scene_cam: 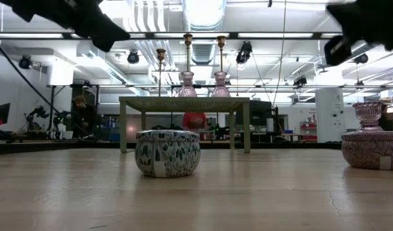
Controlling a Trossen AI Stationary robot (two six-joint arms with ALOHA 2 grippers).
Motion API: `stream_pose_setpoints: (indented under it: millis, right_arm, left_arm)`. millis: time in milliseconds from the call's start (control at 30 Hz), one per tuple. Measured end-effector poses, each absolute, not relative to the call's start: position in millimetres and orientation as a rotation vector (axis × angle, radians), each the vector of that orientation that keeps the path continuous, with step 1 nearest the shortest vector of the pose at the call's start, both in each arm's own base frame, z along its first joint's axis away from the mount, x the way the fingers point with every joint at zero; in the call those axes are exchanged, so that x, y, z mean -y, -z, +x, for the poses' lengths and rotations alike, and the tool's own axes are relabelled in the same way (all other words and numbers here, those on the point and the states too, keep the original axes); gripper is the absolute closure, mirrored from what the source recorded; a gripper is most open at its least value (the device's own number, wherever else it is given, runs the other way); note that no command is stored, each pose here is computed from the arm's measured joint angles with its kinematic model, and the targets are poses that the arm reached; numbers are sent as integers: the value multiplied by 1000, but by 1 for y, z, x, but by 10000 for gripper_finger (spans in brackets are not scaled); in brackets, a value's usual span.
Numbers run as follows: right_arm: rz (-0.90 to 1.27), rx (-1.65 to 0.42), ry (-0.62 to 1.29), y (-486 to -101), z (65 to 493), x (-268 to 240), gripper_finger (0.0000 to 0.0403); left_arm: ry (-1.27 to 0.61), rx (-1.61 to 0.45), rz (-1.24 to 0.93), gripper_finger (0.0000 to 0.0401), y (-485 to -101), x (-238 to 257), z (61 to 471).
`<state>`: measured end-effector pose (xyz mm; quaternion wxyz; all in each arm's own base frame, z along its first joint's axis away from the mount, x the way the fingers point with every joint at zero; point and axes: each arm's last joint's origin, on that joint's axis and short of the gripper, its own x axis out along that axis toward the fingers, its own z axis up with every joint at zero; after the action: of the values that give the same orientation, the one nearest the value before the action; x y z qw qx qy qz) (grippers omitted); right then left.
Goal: Pick & Place candle stick holders
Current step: Put the pink candle holder on the shelf aligned with the other pink candle holders
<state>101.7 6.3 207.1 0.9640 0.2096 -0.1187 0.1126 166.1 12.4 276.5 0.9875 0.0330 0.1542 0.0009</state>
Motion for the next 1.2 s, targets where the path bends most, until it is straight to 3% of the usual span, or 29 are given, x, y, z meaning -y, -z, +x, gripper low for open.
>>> stream_pose_setpoints:
  millis: [67, 133, 233, 367, 600, 933, 1200]
  right_arm:
    - [468, 315, -256, -216, 99, -6, 394]
    - [494, 261, -283, -224, 98, -7, 394]
    - [538, -7, -244, -228, 99, -10, 394]
    - [555, -341, -37, -236, 94, -9, 394]
    - [582, -754, 109, -250, 106, -14, 370]
    - [391, -1165, 141, -249, 150, -36, 315]
    - [241, -1310, 104, -229, 170, -61, 266]
  left_arm:
    - [-7, -286, 40, 391, -271, -12, 165]
    - [-11, -278, 12, 389, -265, -12, 165]
    - [-14, -281, -13, 387, -257, -12, 165]
    - [-16, -292, -25, 387, -252, -12, 165]
    - [-14, -277, -31, 385, -253, -12, 165]
    - [4, -252, -51, 383, -256, -12, 166]
    - [5, -253, -52, 383, -256, -12, 166]
